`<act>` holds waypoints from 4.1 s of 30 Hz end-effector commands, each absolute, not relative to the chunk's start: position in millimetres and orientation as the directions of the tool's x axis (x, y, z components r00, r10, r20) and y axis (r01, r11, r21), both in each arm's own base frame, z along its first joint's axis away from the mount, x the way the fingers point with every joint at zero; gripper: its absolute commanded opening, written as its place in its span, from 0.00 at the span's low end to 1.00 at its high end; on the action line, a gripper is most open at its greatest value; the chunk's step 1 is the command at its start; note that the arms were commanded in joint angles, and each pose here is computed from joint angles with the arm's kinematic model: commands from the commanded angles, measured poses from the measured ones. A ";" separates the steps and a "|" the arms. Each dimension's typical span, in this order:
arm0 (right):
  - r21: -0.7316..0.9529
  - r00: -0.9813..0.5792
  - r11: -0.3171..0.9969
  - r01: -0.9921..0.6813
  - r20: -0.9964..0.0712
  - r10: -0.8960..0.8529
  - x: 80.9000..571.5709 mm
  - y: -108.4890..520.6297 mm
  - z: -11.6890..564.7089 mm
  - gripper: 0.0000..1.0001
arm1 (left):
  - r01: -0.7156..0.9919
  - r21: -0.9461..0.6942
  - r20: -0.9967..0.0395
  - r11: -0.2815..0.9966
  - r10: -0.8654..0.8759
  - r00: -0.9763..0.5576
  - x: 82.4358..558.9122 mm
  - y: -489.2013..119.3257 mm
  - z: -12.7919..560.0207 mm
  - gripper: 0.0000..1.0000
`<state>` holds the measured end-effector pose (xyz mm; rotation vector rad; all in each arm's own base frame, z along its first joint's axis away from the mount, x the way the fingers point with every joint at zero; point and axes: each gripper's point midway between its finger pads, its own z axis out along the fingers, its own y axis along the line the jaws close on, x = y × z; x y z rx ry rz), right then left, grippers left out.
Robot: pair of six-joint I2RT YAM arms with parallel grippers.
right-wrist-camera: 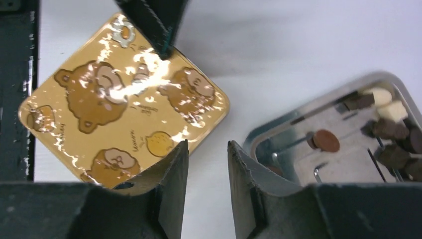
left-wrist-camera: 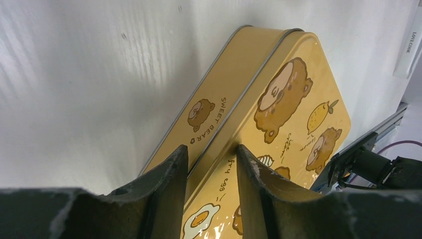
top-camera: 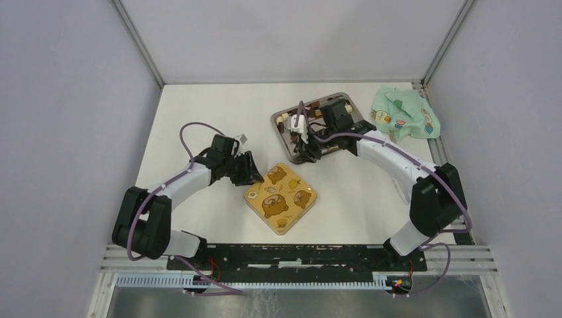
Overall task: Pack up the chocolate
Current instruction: Close the box lid on the packing box.
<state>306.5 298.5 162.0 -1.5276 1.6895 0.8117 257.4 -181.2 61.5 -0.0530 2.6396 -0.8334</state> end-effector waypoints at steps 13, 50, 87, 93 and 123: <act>0.060 -0.107 0.089 -0.994 -0.491 -0.865 272.1 319.6 11.1 0.14 | -0.065 -0.596 -0.254 0.800 -0.265 -0.930 218.4 -187.3 39.4 0.35; -0.066 0.307 -0.377 -0.924 -0.715 -0.628 176.2 336.5 140.5 0.20 | -0.070 -0.726 -0.297 0.684 -0.403 -0.866 206.4 -221.2 61.2 0.19; -0.013 -0.091 0.128 -0.992 -0.626 -0.774 228.8 181.7 94.4 0.22 | 0.074 -0.636 -0.407 0.768 -0.253 -0.878 221.6 -226.8 100.1 0.59; 0.075 -0.213 0.214 -0.974 -0.622 -0.753 228.5 179.0 68.7 0.23 | 0.084 -0.633 -0.385 0.770 -0.218 -0.897 218.4 -233.0 90.0 0.60; -0.101 -0.158 0.337 -0.936 -0.735 -0.660 363.4 157.4 180.1 0.30 | 0.215 -0.601 -0.694 0.770 -0.368 -0.619 246.6 -207.8 223.6 0.78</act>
